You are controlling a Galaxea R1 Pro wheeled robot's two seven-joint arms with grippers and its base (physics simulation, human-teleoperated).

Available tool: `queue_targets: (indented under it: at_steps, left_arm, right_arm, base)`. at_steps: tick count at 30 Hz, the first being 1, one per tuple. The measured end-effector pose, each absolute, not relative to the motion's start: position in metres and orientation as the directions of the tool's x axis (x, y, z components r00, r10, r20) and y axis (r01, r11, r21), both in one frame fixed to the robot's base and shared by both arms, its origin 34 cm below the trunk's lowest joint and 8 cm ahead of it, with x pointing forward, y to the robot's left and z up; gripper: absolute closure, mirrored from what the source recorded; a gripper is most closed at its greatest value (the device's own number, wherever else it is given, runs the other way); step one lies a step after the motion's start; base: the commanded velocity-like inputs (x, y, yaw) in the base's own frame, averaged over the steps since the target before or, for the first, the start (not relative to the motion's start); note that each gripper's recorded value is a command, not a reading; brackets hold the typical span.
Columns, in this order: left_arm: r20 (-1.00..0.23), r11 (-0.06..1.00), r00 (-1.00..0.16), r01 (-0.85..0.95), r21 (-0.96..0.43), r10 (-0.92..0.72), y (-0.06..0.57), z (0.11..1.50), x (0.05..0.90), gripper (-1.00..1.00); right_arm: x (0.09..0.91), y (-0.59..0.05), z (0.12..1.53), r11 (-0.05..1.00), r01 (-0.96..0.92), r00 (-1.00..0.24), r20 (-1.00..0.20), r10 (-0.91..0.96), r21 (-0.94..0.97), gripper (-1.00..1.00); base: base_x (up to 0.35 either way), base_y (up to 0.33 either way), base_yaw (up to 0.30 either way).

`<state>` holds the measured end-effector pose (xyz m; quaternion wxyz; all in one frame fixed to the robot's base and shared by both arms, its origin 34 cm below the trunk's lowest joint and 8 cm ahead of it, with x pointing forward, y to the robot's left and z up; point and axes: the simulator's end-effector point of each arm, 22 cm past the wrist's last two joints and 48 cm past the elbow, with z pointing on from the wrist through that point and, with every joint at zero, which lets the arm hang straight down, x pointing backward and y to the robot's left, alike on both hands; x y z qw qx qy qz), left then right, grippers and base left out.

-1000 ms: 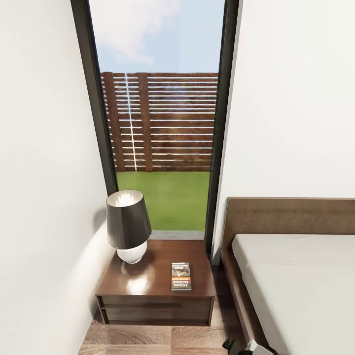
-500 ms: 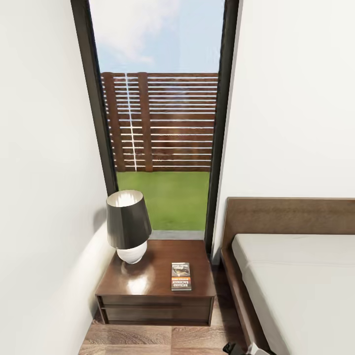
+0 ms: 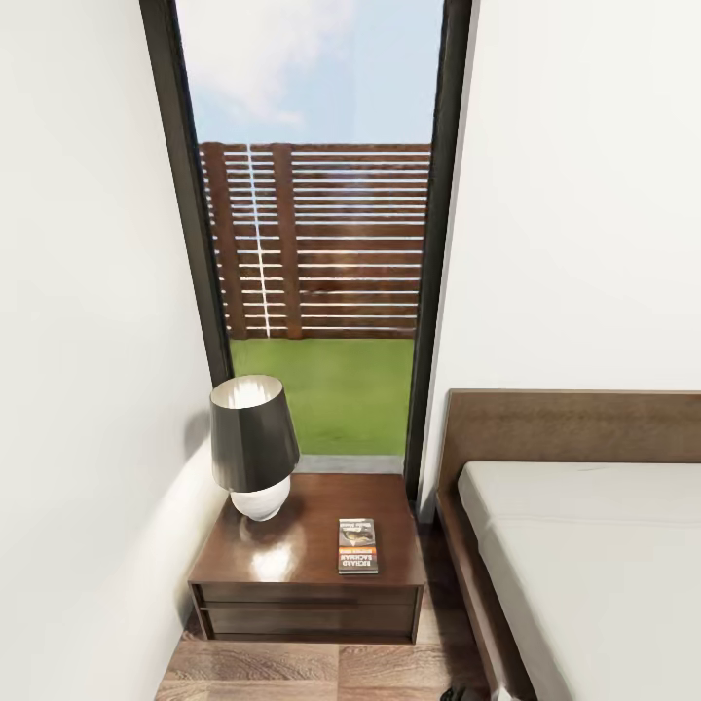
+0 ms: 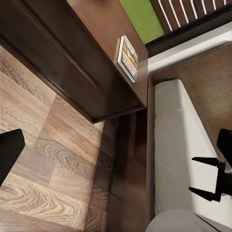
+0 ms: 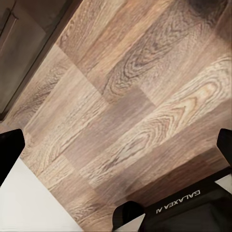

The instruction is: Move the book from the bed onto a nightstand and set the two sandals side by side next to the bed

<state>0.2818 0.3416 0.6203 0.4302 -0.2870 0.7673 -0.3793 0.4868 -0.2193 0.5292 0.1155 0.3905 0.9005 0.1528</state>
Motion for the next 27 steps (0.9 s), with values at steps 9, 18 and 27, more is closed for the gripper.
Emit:
queue_targets:
  at_steps: [9,18,27]
  left_arm:
    - [-0.443,0.547,-0.463,-0.115,-0.829,-0.768,0.342,0.62,0.282,-1.0]
    - [-0.444,0.548,-0.463,-0.114,-0.829,-0.767,0.343,0.621,0.282,-1.0]
    - [-0.444,0.548,-0.463,-0.115,-0.828,-0.767,0.343,0.621,0.282,-1.0]
  right_arm:
    - [0.467,-0.217,0.52,0.649,0.677,-0.672,-0.068,0.737,0.348,-1.0]
    - [0.456,-0.217,0.516,0.649,0.682,-0.673,-0.058,0.737,0.338,-1.0]
    - [0.454,-0.217,0.515,0.649,0.683,-0.673,-0.056,0.737,0.336,-1.0]
  base:
    - [0.0,0.0,0.0]
    - [0.0,0.0,0.0]
    - [0.0,0.0,0.0]
